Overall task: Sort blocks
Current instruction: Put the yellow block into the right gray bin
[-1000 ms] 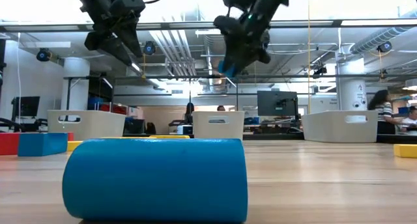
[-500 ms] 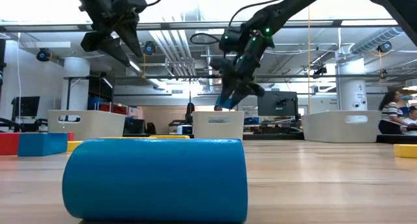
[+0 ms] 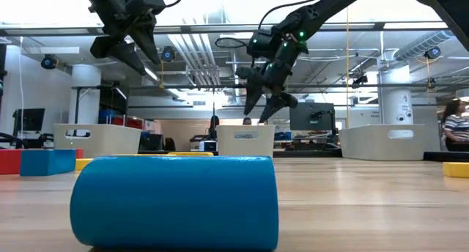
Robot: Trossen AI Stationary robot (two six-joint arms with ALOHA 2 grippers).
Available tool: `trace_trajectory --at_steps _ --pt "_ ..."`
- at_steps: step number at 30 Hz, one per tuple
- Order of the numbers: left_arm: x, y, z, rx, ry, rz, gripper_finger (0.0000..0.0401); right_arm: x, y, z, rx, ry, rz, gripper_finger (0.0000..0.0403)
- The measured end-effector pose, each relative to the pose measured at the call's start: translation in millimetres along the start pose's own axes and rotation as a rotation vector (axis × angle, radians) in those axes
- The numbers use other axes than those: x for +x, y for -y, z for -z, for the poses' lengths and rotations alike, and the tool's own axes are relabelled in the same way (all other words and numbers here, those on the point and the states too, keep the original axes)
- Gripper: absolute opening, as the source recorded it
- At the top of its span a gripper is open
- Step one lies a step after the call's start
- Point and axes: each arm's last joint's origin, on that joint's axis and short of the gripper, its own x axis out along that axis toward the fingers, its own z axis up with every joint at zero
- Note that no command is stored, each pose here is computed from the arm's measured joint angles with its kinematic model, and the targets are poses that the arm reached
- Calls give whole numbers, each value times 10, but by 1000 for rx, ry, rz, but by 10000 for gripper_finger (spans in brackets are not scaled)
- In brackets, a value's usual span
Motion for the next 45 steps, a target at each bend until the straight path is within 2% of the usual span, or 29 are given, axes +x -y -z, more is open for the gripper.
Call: trace_trajectory --at_steps 5,12,19,27,33,38,45 --pt "0 -1 1 0 -1 0 194 -141 -90 -41 -24 26 -27 249" --pt "-1 9 19 -2 -51 44 194 -570 -425 75 -148 8 -107 210" --pt "-3 22 34 -2 -99 92 194 -1086 -832 446 -289 -31 -169 176" --pt "-5 30 41 4 -106 101 194 -1470 -1102 839 -302 -75 -226 136" --pt "-5 31 42 5 -107 103 194 -1600 -1204 1200 -341 -212 -203 101" --pt "-6 32 41 6 -106 104 194 -1618 -1301 1550 -393 -349 -140 76" --pt "-5 34 39 31 -102 106 194 -1547 -1377 2063 -431 -466 -99 70"
